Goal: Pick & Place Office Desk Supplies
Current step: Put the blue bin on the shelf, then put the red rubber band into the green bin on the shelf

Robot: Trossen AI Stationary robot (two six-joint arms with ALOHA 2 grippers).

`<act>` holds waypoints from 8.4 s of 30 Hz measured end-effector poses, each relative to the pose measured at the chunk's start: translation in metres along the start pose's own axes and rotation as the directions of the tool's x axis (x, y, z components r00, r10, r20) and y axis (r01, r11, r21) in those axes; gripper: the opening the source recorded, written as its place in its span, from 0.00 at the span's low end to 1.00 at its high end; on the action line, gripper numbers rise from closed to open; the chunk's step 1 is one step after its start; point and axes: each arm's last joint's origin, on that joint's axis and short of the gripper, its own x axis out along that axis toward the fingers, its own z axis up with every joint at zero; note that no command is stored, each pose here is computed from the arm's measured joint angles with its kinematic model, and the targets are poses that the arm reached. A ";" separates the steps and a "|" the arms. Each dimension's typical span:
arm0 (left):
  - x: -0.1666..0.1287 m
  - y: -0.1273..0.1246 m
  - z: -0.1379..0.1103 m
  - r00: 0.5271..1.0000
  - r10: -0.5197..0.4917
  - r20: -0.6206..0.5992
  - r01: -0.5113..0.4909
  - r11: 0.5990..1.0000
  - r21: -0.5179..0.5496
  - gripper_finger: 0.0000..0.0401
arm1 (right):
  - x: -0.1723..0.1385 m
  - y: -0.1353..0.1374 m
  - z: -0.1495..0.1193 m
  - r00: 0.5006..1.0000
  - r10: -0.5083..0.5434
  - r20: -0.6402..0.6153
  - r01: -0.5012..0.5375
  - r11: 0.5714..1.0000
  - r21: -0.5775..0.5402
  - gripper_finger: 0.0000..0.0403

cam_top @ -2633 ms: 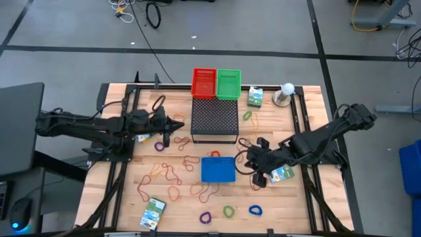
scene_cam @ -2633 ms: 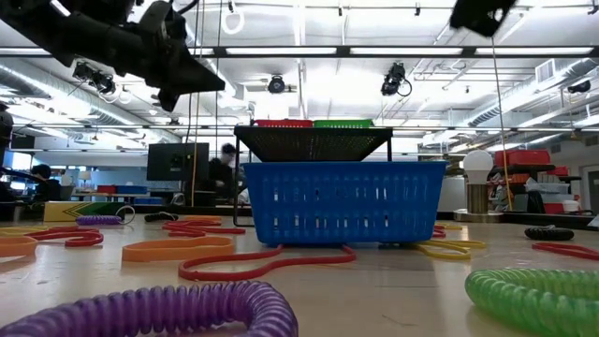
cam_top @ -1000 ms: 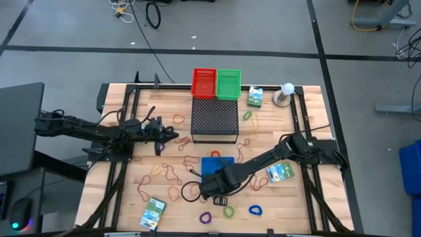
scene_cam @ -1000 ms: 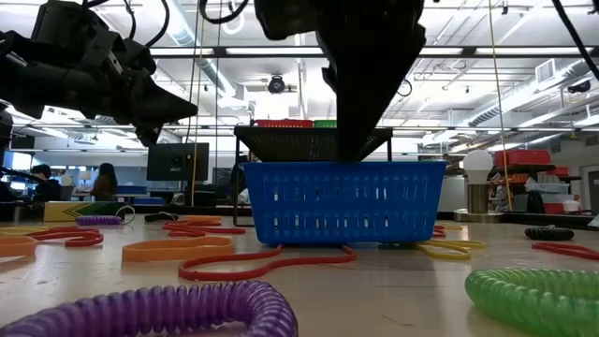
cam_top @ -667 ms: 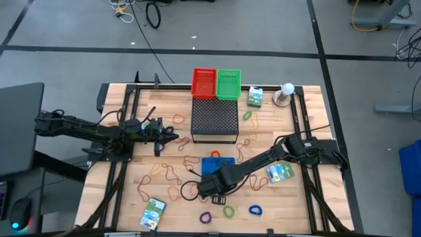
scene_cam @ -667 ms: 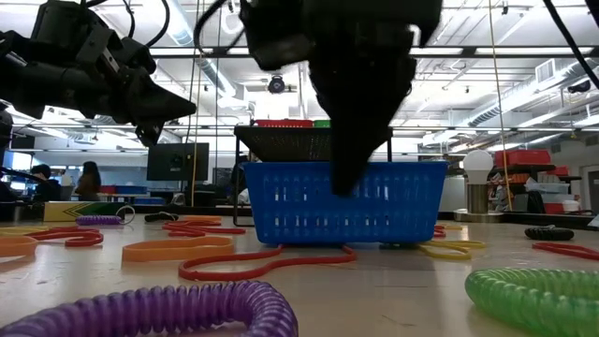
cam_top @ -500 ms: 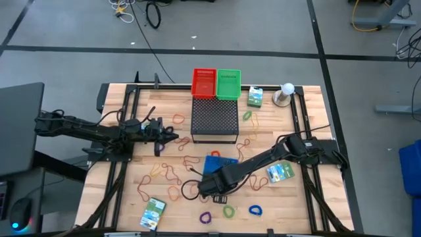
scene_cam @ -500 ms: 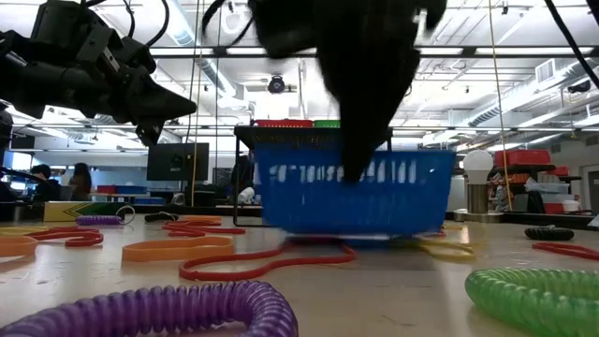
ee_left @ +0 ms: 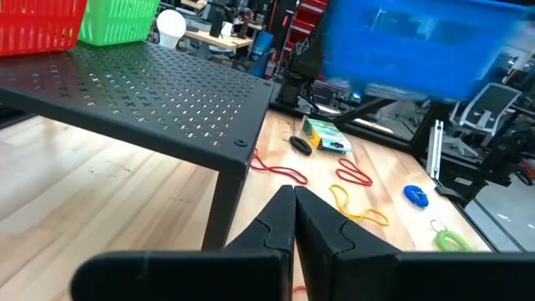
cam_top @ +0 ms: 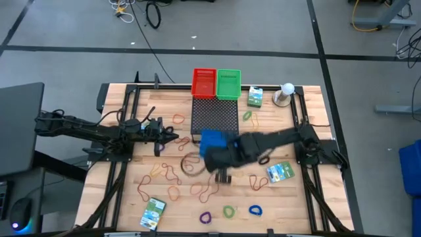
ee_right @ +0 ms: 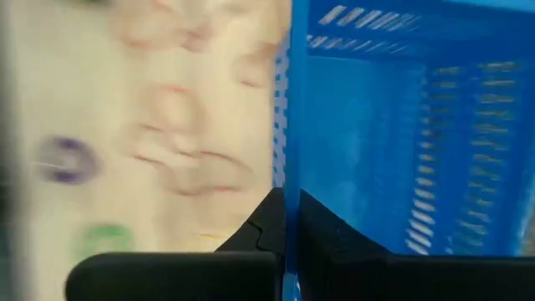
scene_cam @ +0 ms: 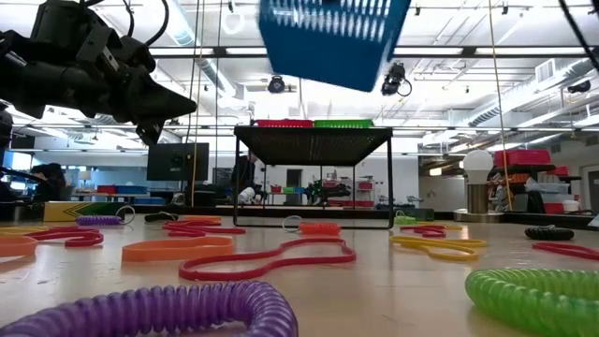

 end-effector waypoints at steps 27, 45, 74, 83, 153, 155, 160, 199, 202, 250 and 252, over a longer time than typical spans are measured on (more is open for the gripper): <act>0.000 0.003 0.000 0.996 0.090 0.022 -0.091 0.996 0.003 0.02 | 0.069 -0.119 0.017 0.991 -0.095 -0.098 0.076 0.981 -0.180 0.03; 0.000 0.003 0.000 0.996 0.093 0.015 -0.093 0.996 0.001 0.02 | 0.077 -0.129 0.019 0.987 -0.129 -0.096 0.114 0.982 -0.150 0.11; 0.000 0.003 0.000 0.996 0.089 0.014 -0.088 0.996 -0.033 0.02 | 0.077 -0.130 0.021 0.985 -0.153 -0.084 0.161 0.983 0.090 0.15; 0.000 0.003 0.000 0.996 0.089 0.014 -0.089 0.996 -0.031 0.02 | 0.077 -0.130 0.021 0.985 -0.153 -0.082 0.162 0.981 0.109 0.13; 0.109 -0.123 0.006 0.810 0.251 -0.530 -0.403 0.895 -0.192 0.02 | 0.057 -0.081 -0.268 0.853 -0.045 0.521 -0.150 0.933 0.326 0.02; 0.119 -0.130 0.007 0.790 0.269 -0.551 -0.435 0.879 -0.195 0.02 | 0.059 -0.082 -0.269 0.845 -0.051 0.532 -0.140 0.940 0.311 0.02; 0.139 -0.143 0.011 0.725 0.333 -0.602 -0.502 0.855 -0.132 0.02 | 0.063 -0.085 -0.269 0.850 -0.075 0.522 -0.093 0.953 0.289 0.03; 0.191 -0.149 -0.028 0.599 0.282 -0.749 -0.594 0.784 -0.180 0.19 | 0.064 -0.088 -0.269 0.851 -0.092 0.517 -0.057 0.962 0.265 0.03; 0.192 -0.146 -0.017 0.614 0.232 -0.754 -0.578 0.783 -0.230 0.14 | 0.064 -0.088 -0.269 0.851 -0.093 0.517 -0.056 0.962 0.266 0.03; 0.114 -0.086 -0.045 0.441 0.359 -0.823 -0.839 0.490 -0.237 0.31 | 0.062 -0.089 -0.267 0.834 -0.145 0.532 -0.025 0.954 0.299 0.03; 0.114 -0.086 -0.045 0.444 0.355 -0.823 -0.830 0.508 -0.228 0.27 | 0.062 -0.089 -0.267 0.827 -0.158 0.539 -0.019 0.951 0.308 0.03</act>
